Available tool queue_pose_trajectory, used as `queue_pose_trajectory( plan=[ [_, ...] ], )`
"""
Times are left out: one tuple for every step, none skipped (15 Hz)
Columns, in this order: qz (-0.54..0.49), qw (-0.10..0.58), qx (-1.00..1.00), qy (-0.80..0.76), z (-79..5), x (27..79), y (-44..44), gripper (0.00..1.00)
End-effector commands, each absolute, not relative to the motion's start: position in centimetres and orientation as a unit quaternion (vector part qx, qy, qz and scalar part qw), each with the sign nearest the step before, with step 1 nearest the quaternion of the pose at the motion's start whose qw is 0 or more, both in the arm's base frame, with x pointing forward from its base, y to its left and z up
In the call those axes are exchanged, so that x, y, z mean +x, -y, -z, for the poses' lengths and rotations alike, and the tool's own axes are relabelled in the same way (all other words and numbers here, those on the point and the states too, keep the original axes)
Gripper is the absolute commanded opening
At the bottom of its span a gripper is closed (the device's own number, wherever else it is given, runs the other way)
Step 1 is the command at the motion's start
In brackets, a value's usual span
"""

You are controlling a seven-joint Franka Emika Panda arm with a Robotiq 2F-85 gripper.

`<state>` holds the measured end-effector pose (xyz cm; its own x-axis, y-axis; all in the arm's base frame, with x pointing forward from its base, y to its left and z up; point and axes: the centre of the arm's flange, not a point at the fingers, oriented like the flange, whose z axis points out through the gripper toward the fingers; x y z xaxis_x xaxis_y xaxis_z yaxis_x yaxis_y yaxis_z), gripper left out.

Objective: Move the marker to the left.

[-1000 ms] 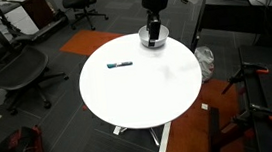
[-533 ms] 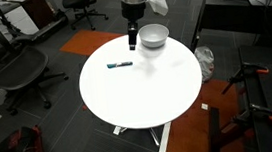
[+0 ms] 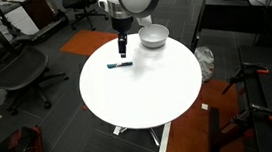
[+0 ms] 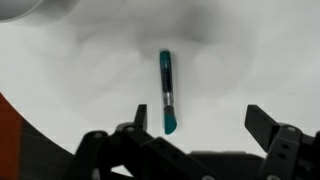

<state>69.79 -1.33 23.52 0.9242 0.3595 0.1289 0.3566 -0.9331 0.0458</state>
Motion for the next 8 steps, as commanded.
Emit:
queue_pose_trajectory(
  plan=[
    [-0.048,0.011,0.98,-0.193,-22.3,72.7,2.0,1.0],
    [-0.044,0.011,0.98,-0.193,-21.9,73.0,2.0,1.0],
    [-0.039,0.01,0.98,-0.193,-21.5,73.3,2.1,1.0],
    [-0.035,0.009,0.981,-0.193,-21.1,73.5,2.1,1.0],
    [-0.031,0.01,0.981,-0.193,-20.8,73.8,2.2,1.0],
    [-0.027,0.009,0.981,-0.192,-20.5,74.0,2.2,1.0],
    [-0.025,0.008,0.981,-0.193,-20.1,74.2,2.2,1.0],
    [-0.023,0.007,0.981,-0.193,-19.8,74.4,2.2,1.0]
  ],
)
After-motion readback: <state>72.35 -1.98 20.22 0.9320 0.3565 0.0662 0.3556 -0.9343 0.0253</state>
